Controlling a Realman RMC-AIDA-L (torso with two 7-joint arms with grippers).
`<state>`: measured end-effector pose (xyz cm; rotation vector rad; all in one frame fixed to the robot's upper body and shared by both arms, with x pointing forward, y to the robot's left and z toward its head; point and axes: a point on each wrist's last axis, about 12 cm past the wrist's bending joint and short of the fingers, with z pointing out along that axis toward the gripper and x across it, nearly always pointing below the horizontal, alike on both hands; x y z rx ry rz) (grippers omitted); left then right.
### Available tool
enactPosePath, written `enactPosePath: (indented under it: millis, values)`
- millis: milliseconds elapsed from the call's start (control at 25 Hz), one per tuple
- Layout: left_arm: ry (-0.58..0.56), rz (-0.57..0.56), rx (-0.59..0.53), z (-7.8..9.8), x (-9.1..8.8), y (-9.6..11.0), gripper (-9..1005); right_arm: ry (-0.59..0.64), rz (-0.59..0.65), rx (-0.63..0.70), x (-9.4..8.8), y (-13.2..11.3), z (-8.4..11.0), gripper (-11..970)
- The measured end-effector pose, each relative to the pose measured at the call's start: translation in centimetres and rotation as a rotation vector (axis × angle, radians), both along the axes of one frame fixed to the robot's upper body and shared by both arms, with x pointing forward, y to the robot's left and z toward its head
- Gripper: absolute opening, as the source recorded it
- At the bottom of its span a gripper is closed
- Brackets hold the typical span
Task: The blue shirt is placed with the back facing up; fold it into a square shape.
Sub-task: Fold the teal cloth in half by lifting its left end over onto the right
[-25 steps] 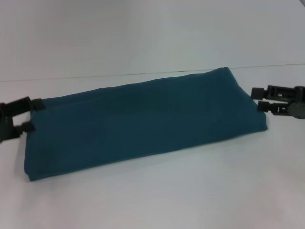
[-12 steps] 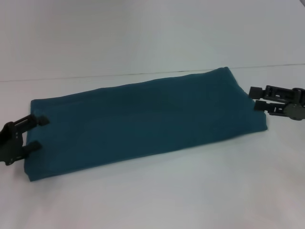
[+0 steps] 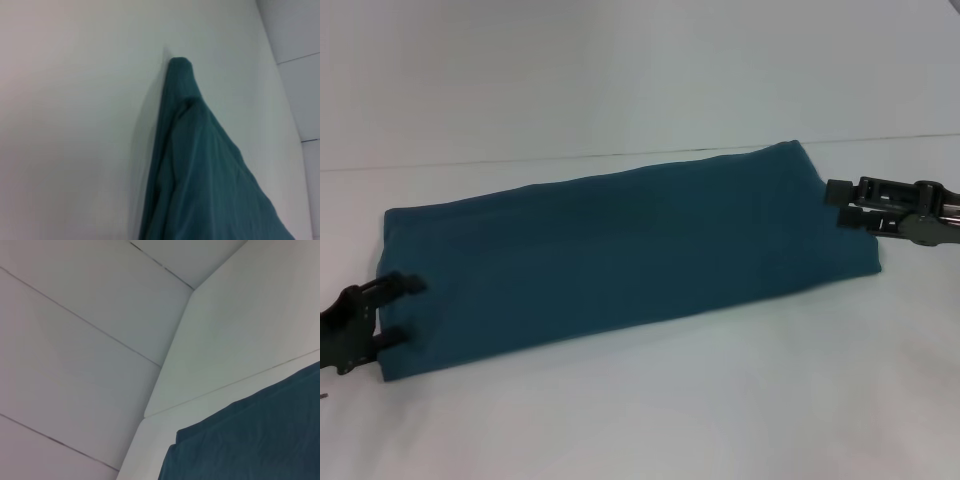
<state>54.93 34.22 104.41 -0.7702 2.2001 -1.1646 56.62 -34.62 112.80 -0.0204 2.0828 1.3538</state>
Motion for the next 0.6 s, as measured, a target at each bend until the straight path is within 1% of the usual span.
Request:
enactPosePath:
  millis: [200,320,400,600]
  values:
    - [-0.003,0.0,0.019,-0.4,-0.1,-0.2,888,0.004,-0.013,-0.003,0.2,0.1,-0.2,886]
    - [-0.018,-0.013,0.005,-0.1,-0.3,0.0,888,0.007,-0.011,-0.005,0.3,0.2,-0.2,885]
    - [-0.045,-0.025,-0.03,0.6,-1.2,0.7,888,0.008,-0.009,-0.005,0.3,0.3,-0.2,885]
    - [-0.061,-0.027,-0.099,0.7,-3.0,1.2,889,0.009,-0.006,-0.004,0.3,0.5,-0.2,885]
